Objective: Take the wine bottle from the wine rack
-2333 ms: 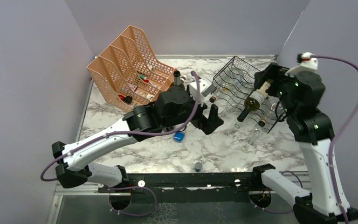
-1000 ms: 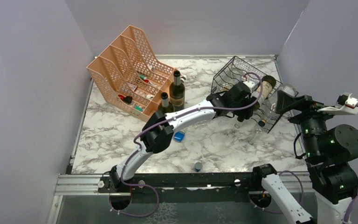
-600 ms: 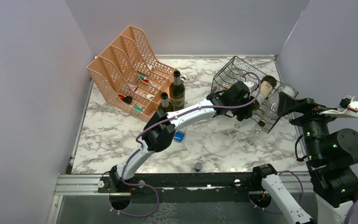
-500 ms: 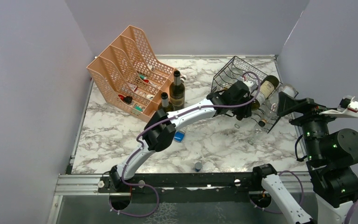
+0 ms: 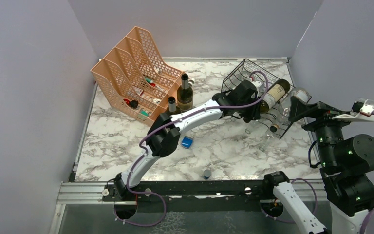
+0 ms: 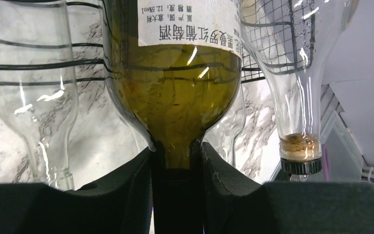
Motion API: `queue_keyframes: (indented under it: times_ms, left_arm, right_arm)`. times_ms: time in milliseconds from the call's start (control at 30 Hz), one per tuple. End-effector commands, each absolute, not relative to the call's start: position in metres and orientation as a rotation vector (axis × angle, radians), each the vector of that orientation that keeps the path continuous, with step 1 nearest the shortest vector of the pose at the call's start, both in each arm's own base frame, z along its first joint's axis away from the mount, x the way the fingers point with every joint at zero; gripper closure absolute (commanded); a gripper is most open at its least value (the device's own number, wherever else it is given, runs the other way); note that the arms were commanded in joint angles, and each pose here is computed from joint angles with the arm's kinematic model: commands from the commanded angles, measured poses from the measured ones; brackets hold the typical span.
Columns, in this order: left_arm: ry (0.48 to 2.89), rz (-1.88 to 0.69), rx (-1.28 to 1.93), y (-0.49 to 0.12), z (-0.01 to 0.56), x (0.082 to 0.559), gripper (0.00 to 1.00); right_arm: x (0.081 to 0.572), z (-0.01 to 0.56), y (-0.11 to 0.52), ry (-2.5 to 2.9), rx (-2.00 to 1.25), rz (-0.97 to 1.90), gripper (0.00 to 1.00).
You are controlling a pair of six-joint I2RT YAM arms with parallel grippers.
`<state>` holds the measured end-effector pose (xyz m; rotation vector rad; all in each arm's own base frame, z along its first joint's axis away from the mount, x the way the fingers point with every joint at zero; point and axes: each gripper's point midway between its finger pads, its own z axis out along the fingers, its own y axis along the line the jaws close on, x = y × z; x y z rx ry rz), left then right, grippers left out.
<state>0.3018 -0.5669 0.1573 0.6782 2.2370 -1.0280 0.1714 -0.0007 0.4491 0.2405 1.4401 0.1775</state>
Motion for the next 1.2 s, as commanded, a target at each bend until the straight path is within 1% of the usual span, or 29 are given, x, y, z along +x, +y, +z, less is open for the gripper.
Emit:
queue_keyframes:
  times_ms: [0,300,467,567,667,767,833,900,1100,1167]
  left_arm:
    - [2.065,-1.039,0.606,-0.551,0.242,0.320,0.95]
    - [1.996,-0.994,0.568,-0.515,0.291,0.320,1.00]
    - [1.982,-0.982,0.588,-0.490,0.309,0.304,1.00]
    - [1.994,-0.981,0.602,-0.470,0.311,0.289,1.00]
    - [2.014,-0.993,0.621,-0.451,0.309,0.271,1.00]
    - [2.034,-1.019,0.642,-0.432,0.307,0.250,1.00]
    - [2.057,-1.034,0.670,-0.421,0.300,0.236,1.00]
    - [2.080,-1.046,0.699,-0.411,0.294,0.223,1.00]
    - [2.141,-1.052,0.766,-0.382,0.278,0.194,1.00]
    - [2.151,-1.077,0.791,-0.376,0.274,0.184,1.00]
  right_arm:
    - [0.173,0.459,0.000,1.412,0.208,0.161,0.00]
    - [0.178,0.452,0.001,1.422,0.141,0.112,0.00]
    - [0.182,0.448,0.021,1.413,-0.065,0.099,0.00]
    - [0.183,0.439,0.036,1.394,-0.248,0.070,0.00]
    - [0.189,0.416,0.049,1.372,-0.459,-0.008,0.00]
    - [0.189,0.375,0.072,1.342,-0.803,-0.092,0.00]
    - [0.179,0.340,0.092,1.284,-1.085,-0.095,0.00]
    - [0.170,0.310,0.105,1.208,-1.281,-0.101,0.00]
    - [0.165,0.283,0.133,0.990,-1.550,-0.095,0.00]
    - [0.171,0.271,0.140,0.966,-1.621,-0.104,0.00]
